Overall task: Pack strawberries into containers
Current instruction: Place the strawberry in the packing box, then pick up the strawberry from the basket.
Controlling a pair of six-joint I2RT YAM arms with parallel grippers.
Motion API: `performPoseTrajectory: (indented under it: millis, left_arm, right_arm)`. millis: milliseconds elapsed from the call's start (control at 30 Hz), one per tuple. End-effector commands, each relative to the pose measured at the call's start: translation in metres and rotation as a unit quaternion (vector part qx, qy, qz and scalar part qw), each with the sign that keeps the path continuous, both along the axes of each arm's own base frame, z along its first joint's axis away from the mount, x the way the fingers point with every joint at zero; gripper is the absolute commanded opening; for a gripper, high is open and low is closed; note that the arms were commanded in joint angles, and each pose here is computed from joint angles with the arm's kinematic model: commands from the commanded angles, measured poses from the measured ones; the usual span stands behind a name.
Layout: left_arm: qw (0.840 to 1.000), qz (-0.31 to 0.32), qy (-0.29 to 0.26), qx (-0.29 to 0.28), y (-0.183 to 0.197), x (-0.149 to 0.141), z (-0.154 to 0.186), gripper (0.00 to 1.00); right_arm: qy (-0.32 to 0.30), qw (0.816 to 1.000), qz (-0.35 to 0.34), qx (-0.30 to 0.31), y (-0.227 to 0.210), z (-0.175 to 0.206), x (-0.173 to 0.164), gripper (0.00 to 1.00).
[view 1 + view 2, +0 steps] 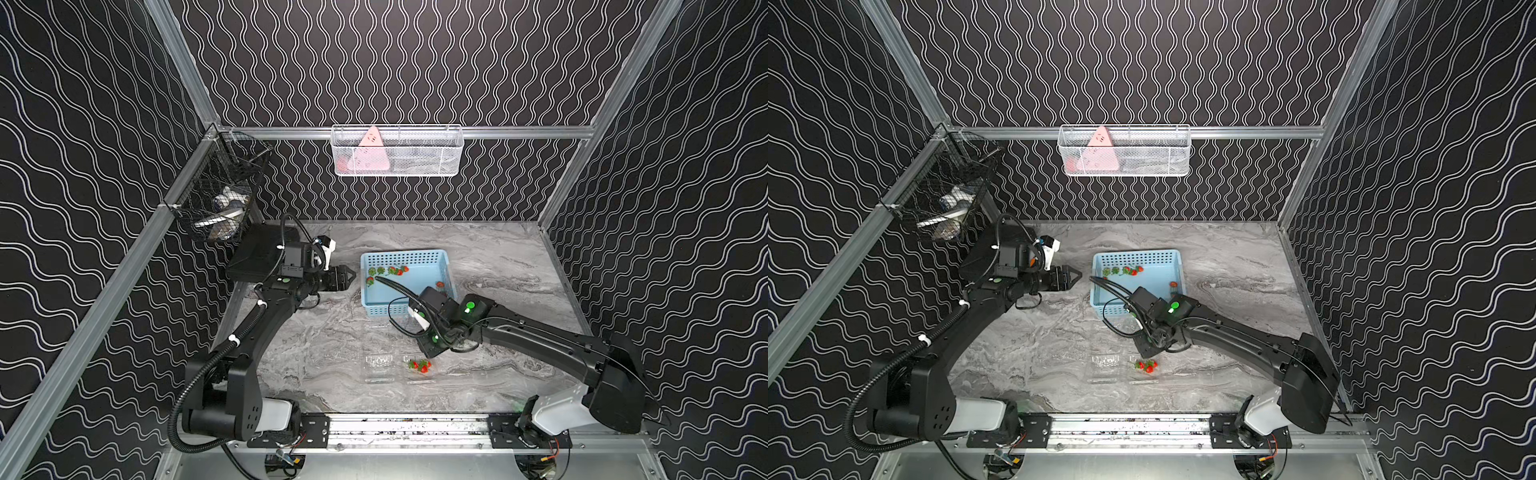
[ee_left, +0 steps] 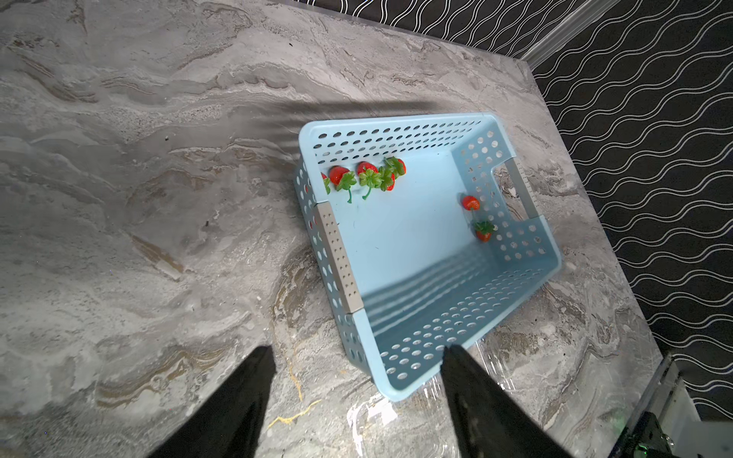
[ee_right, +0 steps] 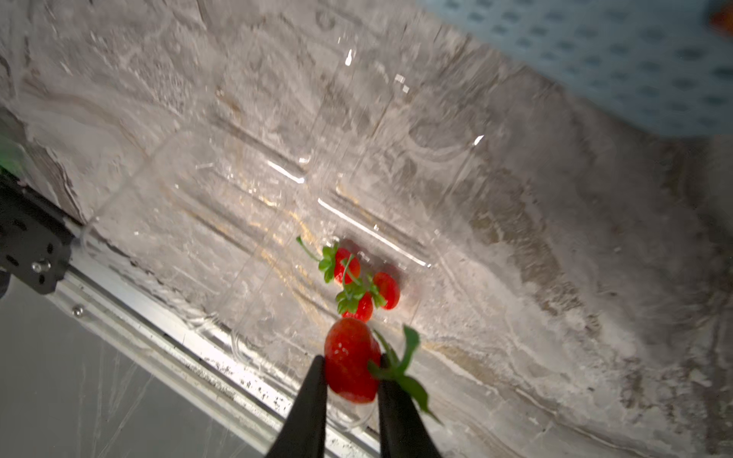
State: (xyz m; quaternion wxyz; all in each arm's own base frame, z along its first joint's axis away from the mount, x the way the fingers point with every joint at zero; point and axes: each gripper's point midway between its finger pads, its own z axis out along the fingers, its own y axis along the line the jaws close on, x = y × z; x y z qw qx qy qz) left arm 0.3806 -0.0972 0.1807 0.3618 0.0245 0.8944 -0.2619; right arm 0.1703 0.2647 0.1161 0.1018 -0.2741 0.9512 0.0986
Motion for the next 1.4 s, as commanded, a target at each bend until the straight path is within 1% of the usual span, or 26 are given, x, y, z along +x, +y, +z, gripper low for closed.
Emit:
performPoseTrajectory:
  millis: [0,67,167,233,367,433,500,633,733,833,900,1100,1133,1167,1367]
  left_arm:
    - [1.000,-0.005,-0.011,0.002,0.000,0.000,0.005,0.73]
    - [1.000,-0.004,-0.011,0.002,0.000,-0.001,0.005,0.72]
    - [1.000,-0.003,-0.011,0.003,0.000,-0.001,0.004,0.72]
    - [1.000,-0.003,-0.011,0.002,0.000,-0.001,0.005,0.73]
    - [1.000,-0.003,-0.010,0.001,0.000,0.000,0.004,0.72]
    - [1.000,-0.004,-0.009,0.001,0.000,0.000,0.003,0.72]
    - [1.000,-0.004,-0.009,0.002,0.000,0.000,0.003,0.72]
    - [1.000,-0.004,-0.009,0.002,0.000,0.000,0.003,0.72]
    - [1.000,-0.004,-0.008,0.003,0.000,0.000,0.002,0.72]
    - [1.000,-0.004,-0.006,0.003,0.000,0.000,0.001,0.73]
    - [1.000,-0.005,-0.004,0.002,0.000,0.000,-0.001,0.73]
    - [1.000,-0.007,0.003,-0.002,-0.002,0.001,-0.006,0.72]
    - [1.000,-0.008,0.006,-0.002,-0.002,0.001,-0.007,0.72]
    - [1.000,-0.008,0.006,-0.003,-0.002,0.002,-0.008,0.72]
    - [1.000,-0.013,0.016,-0.011,-0.006,0.003,-0.014,0.72]
  right_arm:
    - [0.028,0.999,-0.016,-0.014,-0.003,-0.019,-0.014,0.23]
    - [0.035,0.999,-0.010,-0.021,-0.001,-0.028,-0.021,0.25]
    - [0.041,0.999,-0.008,-0.031,-0.001,-0.038,-0.026,0.33]
    - [0.041,0.998,-0.008,-0.036,-0.003,-0.040,-0.027,0.36]
    - [0.029,0.999,-0.010,-0.037,-0.004,-0.031,-0.024,0.47]
    - [0.017,0.999,-0.008,-0.039,-0.005,-0.025,-0.020,0.48]
    - [-0.012,0.999,-0.010,-0.045,-0.007,-0.013,-0.009,0.49]
    - [-0.069,0.997,-0.016,-0.010,0.005,0.025,0.033,0.51]
    - [-0.094,0.995,-0.036,0.013,0.003,0.039,0.082,0.51]
    - [-0.116,0.991,-0.060,0.034,0.000,0.040,0.138,0.51]
    - [-0.124,0.989,-0.069,0.040,0.001,0.034,0.173,0.51]
    - [-0.111,0.990,-0.078,0.032,0.007,-0.003,0.243,0.51]
    - [-0.113,0.989,-0.081,0.039,0.008,-0.005,0.251,0.51]
    - [-0.108,0.990,-0.081,0.040,0.010,-0.019,0.261,0.52]
    - [-0.113,0.990,-0.070,0.043,0.023,-0.046,0.300,0.52]
